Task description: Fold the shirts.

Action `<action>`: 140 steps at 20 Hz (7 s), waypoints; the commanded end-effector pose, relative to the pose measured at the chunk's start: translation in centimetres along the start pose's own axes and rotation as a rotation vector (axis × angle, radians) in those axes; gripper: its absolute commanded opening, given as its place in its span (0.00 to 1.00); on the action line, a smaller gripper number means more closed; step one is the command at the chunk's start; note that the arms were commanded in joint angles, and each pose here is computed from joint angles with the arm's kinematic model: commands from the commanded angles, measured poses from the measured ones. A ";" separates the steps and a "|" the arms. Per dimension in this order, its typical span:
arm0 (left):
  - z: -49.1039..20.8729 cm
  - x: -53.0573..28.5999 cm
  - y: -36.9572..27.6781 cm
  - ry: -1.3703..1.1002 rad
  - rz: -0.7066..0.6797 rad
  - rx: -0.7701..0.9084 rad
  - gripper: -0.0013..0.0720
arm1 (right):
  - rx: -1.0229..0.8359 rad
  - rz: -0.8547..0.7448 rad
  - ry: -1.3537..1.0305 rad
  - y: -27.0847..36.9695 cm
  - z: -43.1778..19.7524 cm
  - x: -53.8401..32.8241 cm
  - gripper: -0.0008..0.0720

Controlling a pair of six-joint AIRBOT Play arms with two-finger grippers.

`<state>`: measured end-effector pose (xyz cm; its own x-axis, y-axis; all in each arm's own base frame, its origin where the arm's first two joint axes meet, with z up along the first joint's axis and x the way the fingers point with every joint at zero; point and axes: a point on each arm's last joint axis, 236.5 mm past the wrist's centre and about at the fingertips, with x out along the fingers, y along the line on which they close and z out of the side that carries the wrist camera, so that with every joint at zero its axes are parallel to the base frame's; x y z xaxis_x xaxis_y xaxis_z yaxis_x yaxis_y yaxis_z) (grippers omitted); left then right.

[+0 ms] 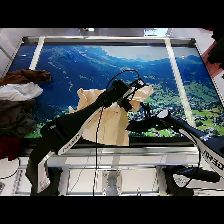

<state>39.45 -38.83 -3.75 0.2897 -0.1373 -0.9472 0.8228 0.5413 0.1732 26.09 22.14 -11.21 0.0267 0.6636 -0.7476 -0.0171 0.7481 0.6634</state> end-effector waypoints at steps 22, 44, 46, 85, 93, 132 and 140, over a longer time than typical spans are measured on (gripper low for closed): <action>-1.5 -11.0 9.3 -0.069 0.215 -0.083 0.04 | -0.127 -0.053 -0.407 0.5 10.0 -19.5 0.04; -15.6 -40.1 18.5 -0.211 0.702 -0.479 0.04 | -0.478 -0.626 -1.092 13.5 11.1 -54.6 0.04; -17.9 -42.8 17.4 -0.281 0.654 -0.577 0.04 | -0.541 -0.641 -1.212 17.0 9.8 -57.8 0.04; -33.7 -7.1 7.9 -0.282 -0.048 -1.312 0.97 | -0.103 -0.500 -0.585 -6.3 20.8 -39.8 0.58; -30.3 -2.2 6.0 -0.316 -0.284 -1.406 0.97 | -0.146 -0.379 -0.569 -4.3 20.9 -37.8 0.58; -27.4 -2.0 10.3 -0.510 -0.268 -1.427 0.04 | 0.384 -0.059 -0.431 -12.1 13.7 -12.4 0.05; -15.8 -21.2 15.5 -0.910 -0.283 -0.963 0.04 | -0.095 0.000 -0.697 2.2 13.8 -30.1 0.04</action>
<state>39.48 -12.27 6.36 0.7117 -0.5423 -0.4466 0.1430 0.7342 -0.6637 41.69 3.88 5.04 0.6086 0.5235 -0.5963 0.0449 0.7276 0.6845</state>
